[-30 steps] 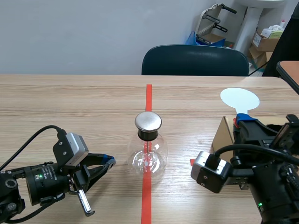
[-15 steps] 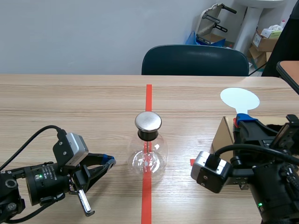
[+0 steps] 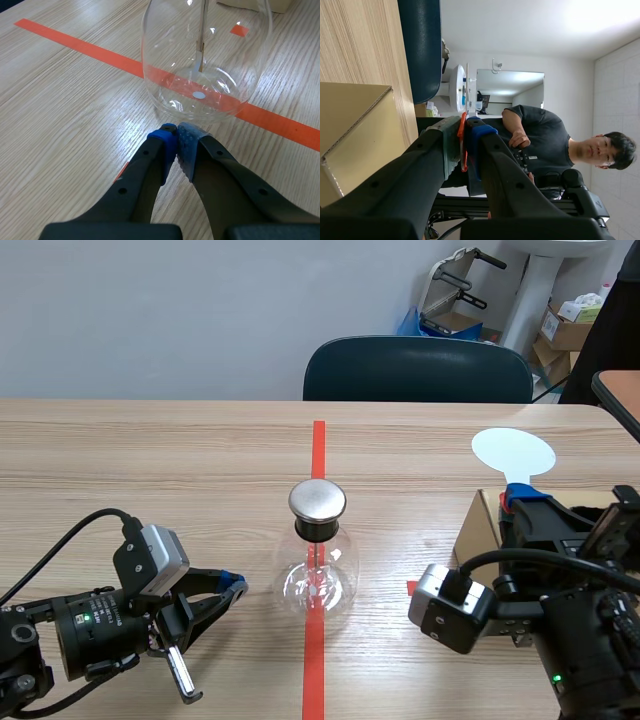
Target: Do the electroscope experiment
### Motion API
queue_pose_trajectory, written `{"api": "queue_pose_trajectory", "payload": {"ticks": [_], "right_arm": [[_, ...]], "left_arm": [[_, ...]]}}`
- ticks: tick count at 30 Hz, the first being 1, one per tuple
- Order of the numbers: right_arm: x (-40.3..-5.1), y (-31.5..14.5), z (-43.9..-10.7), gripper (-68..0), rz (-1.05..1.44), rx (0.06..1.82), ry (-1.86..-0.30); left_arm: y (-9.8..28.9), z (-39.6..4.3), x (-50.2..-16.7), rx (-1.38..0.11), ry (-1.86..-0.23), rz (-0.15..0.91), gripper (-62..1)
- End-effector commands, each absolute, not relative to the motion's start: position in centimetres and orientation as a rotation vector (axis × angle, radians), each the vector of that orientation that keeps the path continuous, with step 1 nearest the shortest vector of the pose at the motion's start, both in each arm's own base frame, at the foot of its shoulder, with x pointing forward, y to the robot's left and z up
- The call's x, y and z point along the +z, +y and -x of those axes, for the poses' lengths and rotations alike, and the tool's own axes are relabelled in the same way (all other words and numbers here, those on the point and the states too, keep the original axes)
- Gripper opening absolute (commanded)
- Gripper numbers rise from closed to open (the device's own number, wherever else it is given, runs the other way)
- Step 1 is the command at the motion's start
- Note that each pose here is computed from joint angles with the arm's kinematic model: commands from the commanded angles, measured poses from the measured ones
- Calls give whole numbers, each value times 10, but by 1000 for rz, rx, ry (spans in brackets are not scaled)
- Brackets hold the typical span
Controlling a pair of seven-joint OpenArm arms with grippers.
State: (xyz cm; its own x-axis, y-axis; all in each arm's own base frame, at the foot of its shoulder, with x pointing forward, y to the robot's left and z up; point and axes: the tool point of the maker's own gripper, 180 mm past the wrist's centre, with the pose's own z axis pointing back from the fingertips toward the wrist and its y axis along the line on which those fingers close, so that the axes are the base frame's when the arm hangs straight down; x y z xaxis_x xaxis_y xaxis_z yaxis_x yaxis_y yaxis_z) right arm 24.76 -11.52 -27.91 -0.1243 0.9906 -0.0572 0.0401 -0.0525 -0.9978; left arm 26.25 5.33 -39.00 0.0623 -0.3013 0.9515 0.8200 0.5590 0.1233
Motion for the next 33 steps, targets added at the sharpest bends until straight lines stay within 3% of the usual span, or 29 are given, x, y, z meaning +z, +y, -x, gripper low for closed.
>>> {"api": "queue_pose_trajectory", "payload": {"ticks": [1, 18, 23, 33], "right_arm": [[-268, -116, -252, -669, 1243, 1306, -1330], [-267, -110, -248, -669, 1231, 1333, -1373], [-253, -109, -230, -669, 1259, 1315, -1487], [-267, -135, -206, -669, 1184, 1355, -1439]], "left_arm": [[45, -265, -380, -902, -1269, 555, -578], [45, -265, -380, -902, -1268, 555, -578], [45, -261, -382, -899, -1261, 559, -578], [45, -258, -383, -893, -1262, 564, -577]]}}
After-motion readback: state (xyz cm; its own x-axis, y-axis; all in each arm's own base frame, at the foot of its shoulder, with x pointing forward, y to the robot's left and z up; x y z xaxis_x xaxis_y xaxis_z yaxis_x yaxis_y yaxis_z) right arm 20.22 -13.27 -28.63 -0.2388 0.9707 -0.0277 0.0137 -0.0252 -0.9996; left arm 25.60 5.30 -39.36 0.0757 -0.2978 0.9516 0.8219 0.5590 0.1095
